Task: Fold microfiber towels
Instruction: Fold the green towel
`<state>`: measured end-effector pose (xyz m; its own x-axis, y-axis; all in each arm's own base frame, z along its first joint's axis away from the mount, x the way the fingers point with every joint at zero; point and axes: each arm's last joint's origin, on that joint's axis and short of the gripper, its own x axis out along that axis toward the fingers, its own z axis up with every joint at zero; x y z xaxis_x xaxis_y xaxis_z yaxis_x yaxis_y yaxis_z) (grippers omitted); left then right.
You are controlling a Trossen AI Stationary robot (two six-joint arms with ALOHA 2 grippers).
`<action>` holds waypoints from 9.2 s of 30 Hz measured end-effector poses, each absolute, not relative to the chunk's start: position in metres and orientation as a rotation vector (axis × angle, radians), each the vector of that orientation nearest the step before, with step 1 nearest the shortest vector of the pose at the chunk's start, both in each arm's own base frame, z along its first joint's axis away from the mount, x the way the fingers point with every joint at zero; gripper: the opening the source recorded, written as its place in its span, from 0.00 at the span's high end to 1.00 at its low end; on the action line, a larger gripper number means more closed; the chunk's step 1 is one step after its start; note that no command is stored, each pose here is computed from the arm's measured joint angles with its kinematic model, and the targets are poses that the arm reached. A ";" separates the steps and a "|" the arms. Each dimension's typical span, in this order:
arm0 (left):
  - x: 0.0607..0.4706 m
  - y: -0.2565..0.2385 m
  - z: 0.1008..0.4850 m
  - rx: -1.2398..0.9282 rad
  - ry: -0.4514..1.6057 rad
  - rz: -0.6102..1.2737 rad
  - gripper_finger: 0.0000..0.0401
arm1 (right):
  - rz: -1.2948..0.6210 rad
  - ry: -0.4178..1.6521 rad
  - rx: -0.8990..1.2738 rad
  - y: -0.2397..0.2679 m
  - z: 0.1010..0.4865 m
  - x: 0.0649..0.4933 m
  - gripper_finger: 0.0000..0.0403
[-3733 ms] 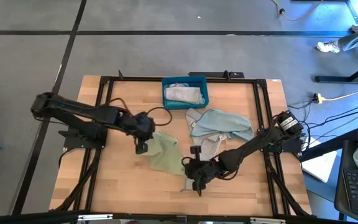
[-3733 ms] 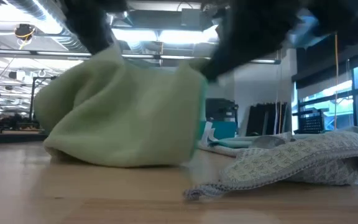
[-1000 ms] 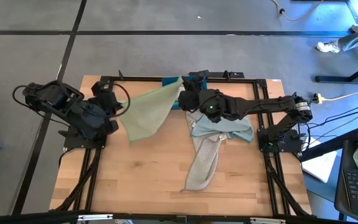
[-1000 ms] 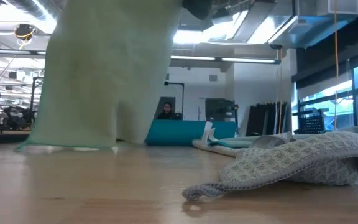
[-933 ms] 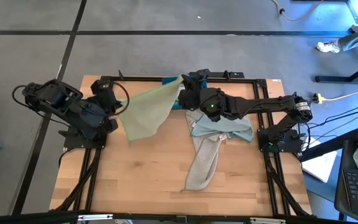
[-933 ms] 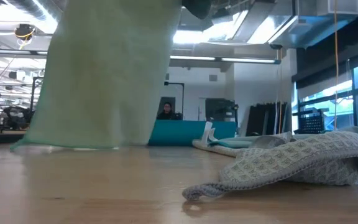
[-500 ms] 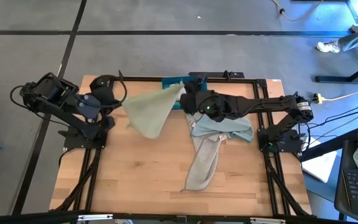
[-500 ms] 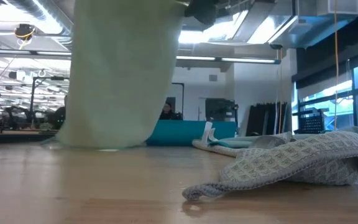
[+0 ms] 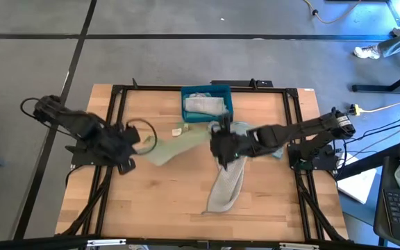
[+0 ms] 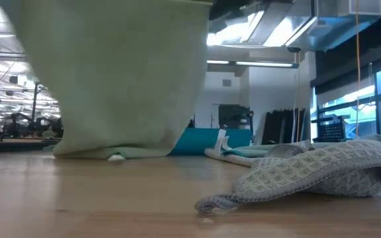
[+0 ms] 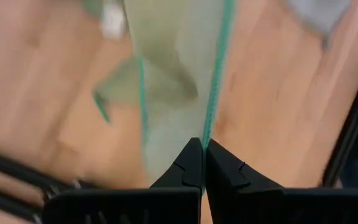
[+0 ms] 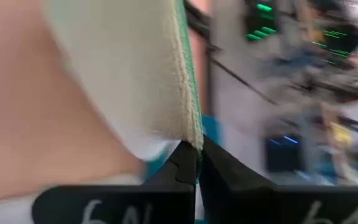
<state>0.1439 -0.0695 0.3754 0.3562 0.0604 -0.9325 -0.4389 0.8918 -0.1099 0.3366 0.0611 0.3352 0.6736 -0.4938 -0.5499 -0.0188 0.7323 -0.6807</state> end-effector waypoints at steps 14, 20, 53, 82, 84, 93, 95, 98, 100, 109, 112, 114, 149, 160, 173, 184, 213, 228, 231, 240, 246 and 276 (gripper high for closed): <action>0.139 -0.116 0.381 -0.402 1.176 0.318 1.00 | -0.307 0.711 -0.734 0.112 0.356 0.318 0.98; 0.137 -0.110 0.393 -0.353 1.075 0.320 1.00 | -0.499 0.710 -0.802 0.085 0.365 0.327 0.98; 0.088 -0.030 0.452 -0.210 0.708 0.332 1.00 | -0.825 0.555 -0.973 -0.007 0.413 0.359 0.98; 0.165 -0.174 0.367 -0.494 0.923 -0.056 1.00 | 0.088 1.078 -0.247 0.106 0.342 0.294 0.98; 0.169 -0.192 0.360 -0.495 0.921 -0.085 1.00 | 0.144 1.078 -0.253 0.115 0.342 0.291 0.98; 0.161 -0.195 0.363 -0.339 0.934 0.146 1.00 | -0.094 0.970 -0.482 0.114 0.348 0.292 0.98; 0.150 -0.177 0.373 -0.227 0.946 0.285 1.00 | -0.256 0.900 -0.605 0.104 0.353 0.299 0.98; 0.143 -0.158 0.393 -0.182 0.853 0.317 1.00 | -0.493 0.805 -0.754 0.083 0.364 0.313 0.98; 0.136 -0.145 0.409 -0.190 0.763 0.280 1.00 | -0.575 0.762 -0.797 0.066 0.372 0.324 0.98; 0.114 -0.115 0.437 -0.263 0.663 0.281 1.00 | -0.710 0.672 -0.804 0.026 0.390 0.342 0.98; 0.111 -0.117 0.436 -0.292 0.687 0.263 1.00 | -0.660 0.698 -0.793 0.033 0.385 0.339 0.98; 0.113 -0.122 0.433 -0.301 0.725 0.246 1.00 | -0.613 0.711 -0.784 0.043 0.381 0.336 0.98; 0.198 -0.303 0.301 -0.373 0.849 0.274 1.00 | 0.153 1.065 -0.300 0.123 0.318 0.296 0.98; 0.176 -0.288 0.247 -0.312 0.960 0.464 1.00 | 0.096 1.234 -0.356 0.087 0.257 0.350 0.98; 0.160 -0.263 0.185 -0.218 1.057 0.577 1.00 | 0.038 1.424 -0.365 0.048 0.194 0.380 0.98; 0.155 -0.257 0.156 -0.279 1.082 0.564 1.00 | 0.004 1.360 -0.341 0.019 0.192 0.392 0.98; 0.169 -0.235 0.159 0.444 1.221 0.275 0.71 | -0.154 1.433 -0.288 0.008 0.197 0.382 0.54; 0.177 -0.203 0.137 0.791 1.295 0.185 0.55 | -0.114 1.412 -0.336 0.062 0.207 0.370 0.51; 0.179 -0.207 0.135 0.842 1.271 0.103 0.55 | -0.108 1.406 -0.360 0.068 0.207 0.369 0.51; 0.173 -0.199 0.124 0.915 1.324 0.046 0.55 | -0.137 1.402 -0.334 0.067 0.202 0.368 0.51; 0.173 -0.196 0.120 0.940 1.269 0.070 0.55 | -0.149 1.466 -0.338 0.065 0.183 0.357 0.51; 0.175 -0.201 0.118 0.928 1.238 0.026 0.85 | -0.162 1.462 -0.322 0.066 0.171 0.353 0.62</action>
